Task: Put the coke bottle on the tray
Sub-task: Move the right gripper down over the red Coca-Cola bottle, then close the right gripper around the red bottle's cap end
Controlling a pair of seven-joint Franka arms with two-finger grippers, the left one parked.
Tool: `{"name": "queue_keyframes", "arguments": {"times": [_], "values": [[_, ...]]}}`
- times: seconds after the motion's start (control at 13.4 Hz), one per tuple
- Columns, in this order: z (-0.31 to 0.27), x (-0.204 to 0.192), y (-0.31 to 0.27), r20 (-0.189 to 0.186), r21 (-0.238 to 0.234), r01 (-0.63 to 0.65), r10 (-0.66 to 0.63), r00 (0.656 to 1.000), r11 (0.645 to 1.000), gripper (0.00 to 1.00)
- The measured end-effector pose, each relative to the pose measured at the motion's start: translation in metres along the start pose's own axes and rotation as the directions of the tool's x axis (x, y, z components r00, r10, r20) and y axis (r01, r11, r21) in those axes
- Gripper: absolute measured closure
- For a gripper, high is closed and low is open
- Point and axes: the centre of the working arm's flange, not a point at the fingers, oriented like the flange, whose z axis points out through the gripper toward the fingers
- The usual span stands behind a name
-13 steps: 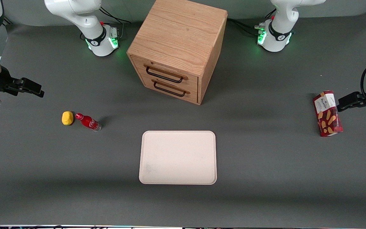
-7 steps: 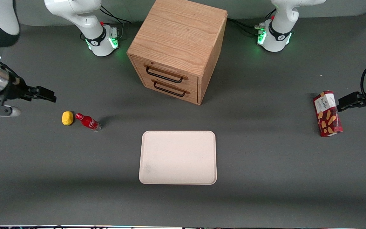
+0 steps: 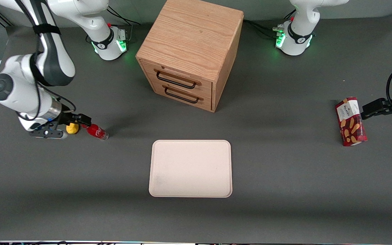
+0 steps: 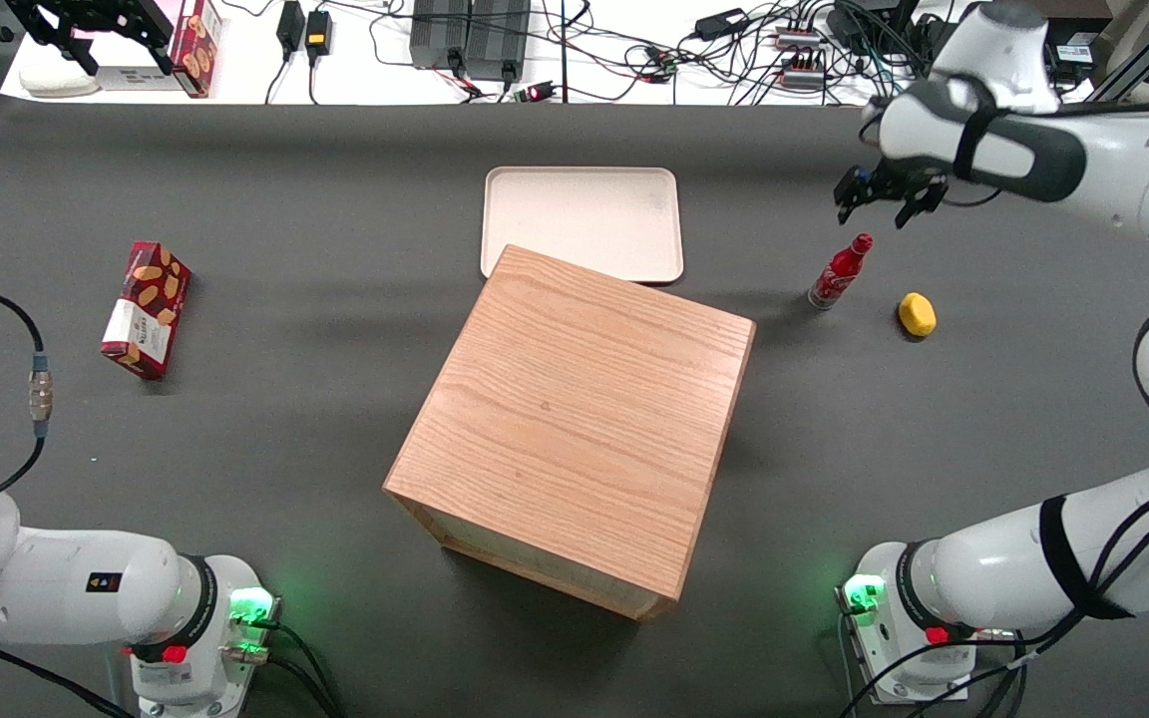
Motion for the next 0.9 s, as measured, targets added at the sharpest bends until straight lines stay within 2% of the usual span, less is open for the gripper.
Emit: {"name": "queue_keyframes", "arguments": {"times": [0.22,0.52,0.67,0.75,0.9], "values": [[0.026,-0.001,-0.004,0.011,-0.006,0.007,-0.007,1.0,1.0,0.0],[0.03,-0.001,-0.004,0.016,-0.007,0.009,-0.009,1.0,1.0,0.0],[0.032,-0.002,-0.004,0.02,-0.008,0.01,-0.01,1.0,1.0,0.04],[0.033,-0.002,-0.004,0.022,-0.008,0.011,-0.011,1.0,1.0,0.12],[0.034,-0.003,-0.004,0.026,-0.008,0.014,-0.014,1.0,1.0,0.38]]}}
